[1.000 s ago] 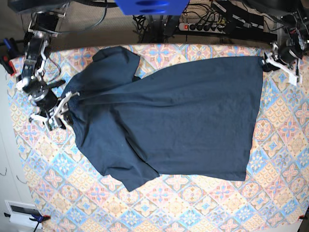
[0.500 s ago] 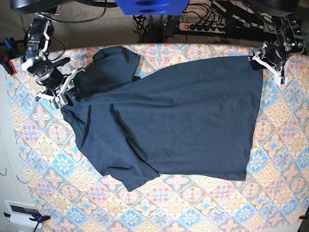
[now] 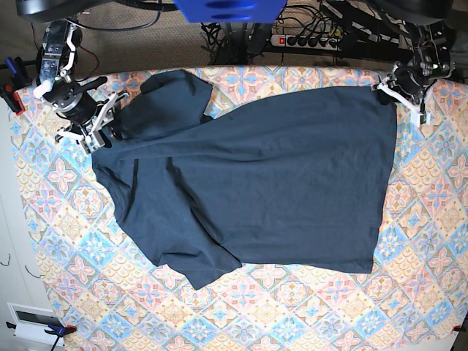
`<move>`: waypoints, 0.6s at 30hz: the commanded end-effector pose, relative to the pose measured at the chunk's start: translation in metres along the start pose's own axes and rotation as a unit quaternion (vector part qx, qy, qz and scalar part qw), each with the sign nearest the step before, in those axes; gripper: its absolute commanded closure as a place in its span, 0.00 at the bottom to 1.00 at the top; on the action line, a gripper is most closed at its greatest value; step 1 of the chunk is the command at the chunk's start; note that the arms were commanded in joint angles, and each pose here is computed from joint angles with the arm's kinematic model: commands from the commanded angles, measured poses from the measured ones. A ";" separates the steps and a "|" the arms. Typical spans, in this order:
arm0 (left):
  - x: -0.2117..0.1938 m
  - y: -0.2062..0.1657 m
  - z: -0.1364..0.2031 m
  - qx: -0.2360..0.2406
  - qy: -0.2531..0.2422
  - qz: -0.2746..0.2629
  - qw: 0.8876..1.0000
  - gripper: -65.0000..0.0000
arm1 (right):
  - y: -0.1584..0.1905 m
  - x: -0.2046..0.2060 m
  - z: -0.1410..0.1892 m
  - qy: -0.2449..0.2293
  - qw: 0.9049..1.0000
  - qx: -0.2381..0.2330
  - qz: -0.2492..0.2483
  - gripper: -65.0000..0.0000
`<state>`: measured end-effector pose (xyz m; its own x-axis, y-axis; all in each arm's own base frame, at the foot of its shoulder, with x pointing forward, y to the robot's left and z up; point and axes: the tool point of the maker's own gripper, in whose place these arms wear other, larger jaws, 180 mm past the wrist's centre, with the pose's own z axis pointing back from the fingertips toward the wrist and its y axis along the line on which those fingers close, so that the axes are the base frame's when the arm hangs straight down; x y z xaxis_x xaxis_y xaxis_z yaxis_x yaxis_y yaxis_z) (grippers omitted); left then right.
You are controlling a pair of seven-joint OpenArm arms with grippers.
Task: Layout the t-shirt on the table in an organized manner, then fold the t-shirt properly
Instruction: 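Grasp the shirt's shoulder corners with both grippers, then pull the shoulder corner with the left gripper away from the right gripper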
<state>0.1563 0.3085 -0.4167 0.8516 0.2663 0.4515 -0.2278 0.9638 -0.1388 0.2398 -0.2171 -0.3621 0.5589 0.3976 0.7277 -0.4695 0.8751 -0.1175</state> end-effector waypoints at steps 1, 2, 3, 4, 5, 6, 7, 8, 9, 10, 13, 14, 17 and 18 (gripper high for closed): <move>0.012 0.012 0.008 0.014 -0.019 -0.003 1.000 0.66 | -0.005 0.016 0.005 -0.025 1.000 -0.006 0.010 0.76; 0.015 0.016 0.011 0.019 -0.024 0.002 1.000 0.66 | -0.005 0.017 0.005 -0.027 1.000 -0.006 0.011 0.76; 0.017 0.021 0.013 0.023 -0.029 0.005 0.999 0.66 | -0.004 0.017 0.005 -0.027 1.000 -0.005 0.011 0.76; 0.019 0.023 0.015 0.026 -0.032 0.006 0.999 0.66 | -0.004 0.017 0.005 -0.027 1.000 -0.005 0.011 0.76; 0.019 0.023 0.015 0.023 -0.033 0.002 0.999 0.66 | -0.004 0.017 0.005 -0.027 1.000 -0.005 0.011 0.76; 0.020 0.021 0.015 0.020 -0.034 -0.003 0.999 0.66 | -0.004 0.017 0.005 -0.027 1.000 -0.005 0.011 0.76; 0.020 0.020 0.015 0.016 -0.034 -0.007 0.999 0.66 | -0.004 0.017 0.005 -0.027 1.000 -0.005 0.011 0.76; 0.020 0.020 0.015 0.015 -0.034 -0.010 0.999 0.66 | -0.004 0.017 0.005 -0.027 1.000 -0.005 0.011 0.76; 0.021 0.018 0.014 0.012 -0.035 -0.011 0.999 0.67 | -0.004 0.017 0.005 -0.027 1.000 -0.005 0.011 0.76; 0.021 0.017 0.013 0.011 -0.036 -0.010 0.999 0.67 | -0.004 0.017 0.005 -0.027 1.000 -0.005 0.011 0.76; 0.030 0.001 0.004 -0.005 -0.043 -0.015 0.999 0.67 | -0.004 0.017 0.005 -0.027 1.000 -0.005 0.011 0.76; 0.032 -0.004 0.002 -0.011 -0.043 -0.017 0.999 0.67 | -0.004 0.017 0.005 -0.027 1.000 -0.005 0.011 0.76; 0.032 -0.009 0.000 -0.017 -0.044 -0.019 0.999 0.74 | -0.005 0.017 0.005 -0.027 1.000 -0.007 0.010 0.76; 0.034 -0.010 0.000 -0.019 -0.046 -0.018 0.999 0.78 | -0.006 0.017 0.005 -0.027 1.000 -0.007 0.010 0.76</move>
<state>0.1845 0.2989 -0.4075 0.8186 0.2506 0.5168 -0.1828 0.9667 -0.1791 0.2413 -0.2146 -0.3580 0.5472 0.3996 0.7355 -0.4729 0.8726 -0.1223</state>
